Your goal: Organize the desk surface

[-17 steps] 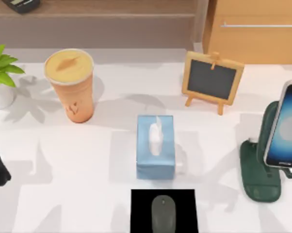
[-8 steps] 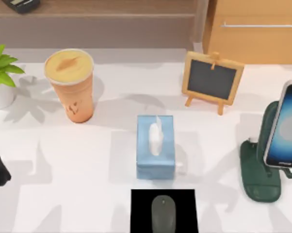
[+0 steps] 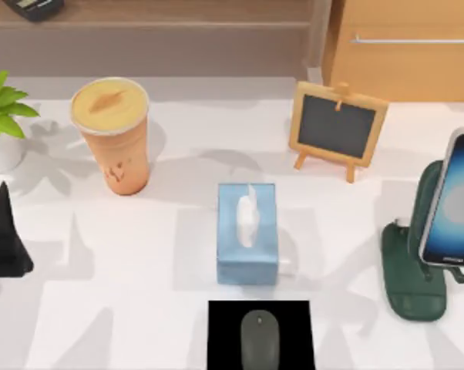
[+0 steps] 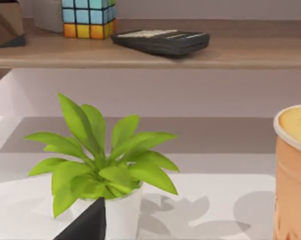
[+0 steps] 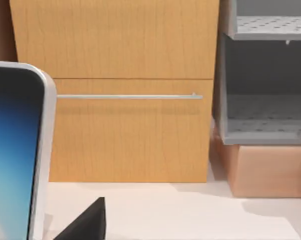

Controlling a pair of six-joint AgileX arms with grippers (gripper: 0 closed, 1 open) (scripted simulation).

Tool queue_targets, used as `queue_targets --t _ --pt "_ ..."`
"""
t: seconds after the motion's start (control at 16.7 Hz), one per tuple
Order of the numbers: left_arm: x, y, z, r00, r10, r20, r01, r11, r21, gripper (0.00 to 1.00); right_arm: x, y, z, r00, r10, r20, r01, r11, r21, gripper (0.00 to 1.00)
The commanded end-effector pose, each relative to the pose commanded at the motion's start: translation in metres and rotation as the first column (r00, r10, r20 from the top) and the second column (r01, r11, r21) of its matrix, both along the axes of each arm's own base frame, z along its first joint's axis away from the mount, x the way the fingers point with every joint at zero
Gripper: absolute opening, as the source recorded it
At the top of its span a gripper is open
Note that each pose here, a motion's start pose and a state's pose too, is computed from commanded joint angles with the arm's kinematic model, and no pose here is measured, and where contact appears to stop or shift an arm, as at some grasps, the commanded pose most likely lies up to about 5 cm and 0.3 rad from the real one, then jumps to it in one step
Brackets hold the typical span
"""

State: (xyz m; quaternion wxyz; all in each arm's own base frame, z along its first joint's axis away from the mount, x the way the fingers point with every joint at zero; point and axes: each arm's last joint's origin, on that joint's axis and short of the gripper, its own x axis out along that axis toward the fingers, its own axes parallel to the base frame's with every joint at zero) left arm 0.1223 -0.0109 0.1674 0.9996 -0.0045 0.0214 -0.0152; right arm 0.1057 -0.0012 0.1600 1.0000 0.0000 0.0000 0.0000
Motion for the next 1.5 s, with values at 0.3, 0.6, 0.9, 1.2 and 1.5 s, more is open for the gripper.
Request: queue_targets --t 0.3,0.6,0.9,1.2,1.5 --pt "0.031 -0.021 0.001 0.997 -0.038 -0.066 0.038 0.999 0.0 1.0 0.0 0.0 0.0 1.0 0.0 0.0 0.0 1.0 0.0 1.0" --pt "0.069 -0.056 -0.019 0.988 -0.072 -0.136 0.075 0.997 0.018 1.0 0.0 0.0 0.0 1.0 0.0 0.0 0.0 1.0 0.0 1.0" --pt "0.101 -0.092 -0.057 0.983 -0.076 -0.168 0.084 0.996 0.04 1.0 0.0 0.0 0.0 1.0 0.0 0.0 0.0 1.0 0.0 1.0" --pt "0.129 -0.111 -0.085 0.994 -0.028 -0.103 0.03 0.999 0.021 1.0 0.0 0.0 0.0 1.0 0.0 0.0 0.0 1.0 0.0 1.0" --pt "0.141 -0.114 -0.091 0.998 0.004 -0.056 -0.004 1.0 0.0 1.0 0.0 0.0 0.0 1.0 0.0 0.0 0.0 1.0 0.0 1.0"
